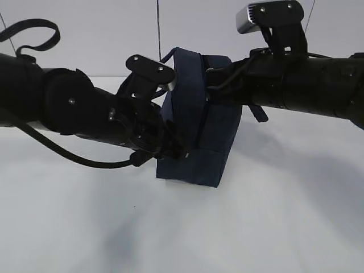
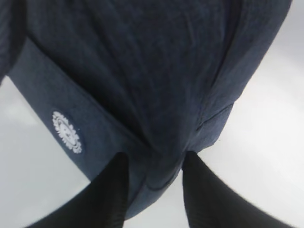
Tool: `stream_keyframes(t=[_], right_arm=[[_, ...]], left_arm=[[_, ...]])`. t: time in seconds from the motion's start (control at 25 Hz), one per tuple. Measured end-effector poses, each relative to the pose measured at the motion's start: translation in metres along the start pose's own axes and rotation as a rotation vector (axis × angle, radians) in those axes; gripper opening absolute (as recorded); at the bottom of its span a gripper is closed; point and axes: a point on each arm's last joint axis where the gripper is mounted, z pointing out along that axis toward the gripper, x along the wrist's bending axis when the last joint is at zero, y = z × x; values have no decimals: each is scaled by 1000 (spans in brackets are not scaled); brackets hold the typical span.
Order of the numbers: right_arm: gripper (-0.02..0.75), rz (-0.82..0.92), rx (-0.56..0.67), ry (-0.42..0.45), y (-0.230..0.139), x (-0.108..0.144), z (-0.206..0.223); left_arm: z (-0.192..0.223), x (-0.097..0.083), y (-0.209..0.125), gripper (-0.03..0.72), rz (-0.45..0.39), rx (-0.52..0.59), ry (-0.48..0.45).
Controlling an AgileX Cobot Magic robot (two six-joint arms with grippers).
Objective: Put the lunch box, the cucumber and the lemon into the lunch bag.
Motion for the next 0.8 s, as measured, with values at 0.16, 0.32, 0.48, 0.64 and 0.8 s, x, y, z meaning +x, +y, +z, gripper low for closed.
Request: stream_keyframes(t=[0.16, 0.32, 0.48, 0.64, 0.8], right_arm=[[6, 20, 2, -1, 0, 0, 0], [7, 28, 2, -1, 0, 0, 0], [7, 33, 1, -1, 0, 0, 0], [7, 35, 0, -1, 0, 0, -1], [7, 33, 0, -13, 4, -1, -2]], left_arm=[[7, -8, -2, 277, 12, -15, -6], [8, -9, 0, 226, 8, -44, 0], [8, -8, 1, 83, 7, -59, 6], [10, -8, 0, 5, 5, -59, 7], [10, -8, 0, 1, 5, -50, 4]])
